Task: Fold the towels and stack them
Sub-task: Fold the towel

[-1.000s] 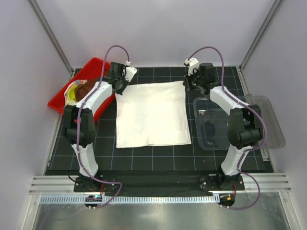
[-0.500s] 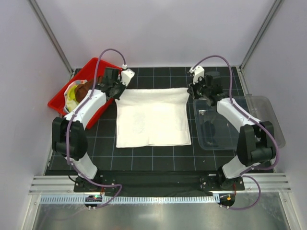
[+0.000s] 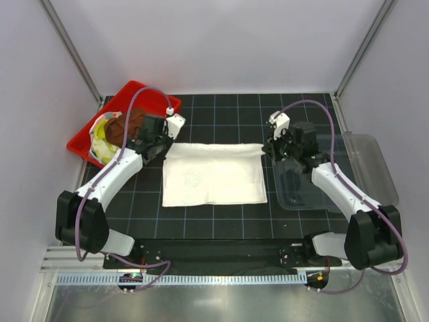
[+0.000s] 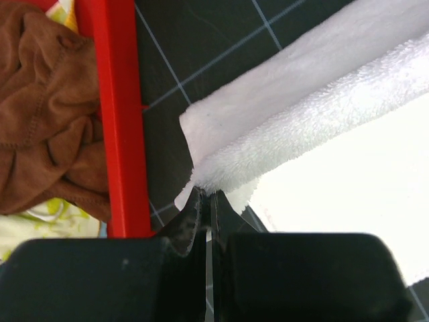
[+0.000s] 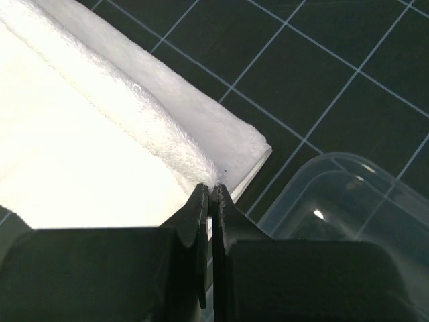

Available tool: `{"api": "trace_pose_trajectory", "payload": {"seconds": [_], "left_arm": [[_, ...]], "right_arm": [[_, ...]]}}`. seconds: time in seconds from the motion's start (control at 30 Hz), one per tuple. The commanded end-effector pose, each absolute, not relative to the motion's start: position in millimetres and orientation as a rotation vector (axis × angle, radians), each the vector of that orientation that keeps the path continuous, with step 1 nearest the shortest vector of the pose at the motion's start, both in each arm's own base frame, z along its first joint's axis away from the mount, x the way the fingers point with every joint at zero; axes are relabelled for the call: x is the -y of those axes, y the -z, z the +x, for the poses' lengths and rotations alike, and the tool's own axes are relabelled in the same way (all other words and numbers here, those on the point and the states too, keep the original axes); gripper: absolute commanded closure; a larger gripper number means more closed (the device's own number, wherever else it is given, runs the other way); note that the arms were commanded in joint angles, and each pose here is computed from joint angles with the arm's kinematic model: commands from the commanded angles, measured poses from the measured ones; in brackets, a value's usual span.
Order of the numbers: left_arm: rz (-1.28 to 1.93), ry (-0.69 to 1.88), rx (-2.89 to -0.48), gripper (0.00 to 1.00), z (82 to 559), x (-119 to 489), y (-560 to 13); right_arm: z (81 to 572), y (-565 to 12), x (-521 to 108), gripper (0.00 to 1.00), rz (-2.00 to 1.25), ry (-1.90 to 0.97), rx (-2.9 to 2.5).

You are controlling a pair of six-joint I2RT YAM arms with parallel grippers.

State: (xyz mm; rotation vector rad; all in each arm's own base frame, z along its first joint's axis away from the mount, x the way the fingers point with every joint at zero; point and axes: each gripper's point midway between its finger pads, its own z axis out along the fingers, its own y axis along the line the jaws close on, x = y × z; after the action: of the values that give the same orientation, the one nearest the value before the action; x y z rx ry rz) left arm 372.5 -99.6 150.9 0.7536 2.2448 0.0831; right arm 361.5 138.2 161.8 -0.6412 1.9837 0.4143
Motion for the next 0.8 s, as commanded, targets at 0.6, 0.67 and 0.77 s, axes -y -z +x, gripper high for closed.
{"api": "trace_pose_trajectory", "payload": {"seconds": [0.6,0.67,0.77], "left_arm": [[0.485,-0.05,-2.249,1.0,300.7,106.7,-154.1],[0.449,-0.048,-2.256,1.0,295.6,104.4,-148.3],[0.433,-0.017,-2.27,1.0,292.6,107.5,-144.3]], "right_arm": [[301.2,-151.4,-135.8,0.99,-0.435,-0.456,-2.091],[294.3,-147.7,-139.3,0.99,-0.45,-0.473,-2.099],[286.0,-141.2,-140.5,0.99,-0.462,-0.471,-2.109]]}}
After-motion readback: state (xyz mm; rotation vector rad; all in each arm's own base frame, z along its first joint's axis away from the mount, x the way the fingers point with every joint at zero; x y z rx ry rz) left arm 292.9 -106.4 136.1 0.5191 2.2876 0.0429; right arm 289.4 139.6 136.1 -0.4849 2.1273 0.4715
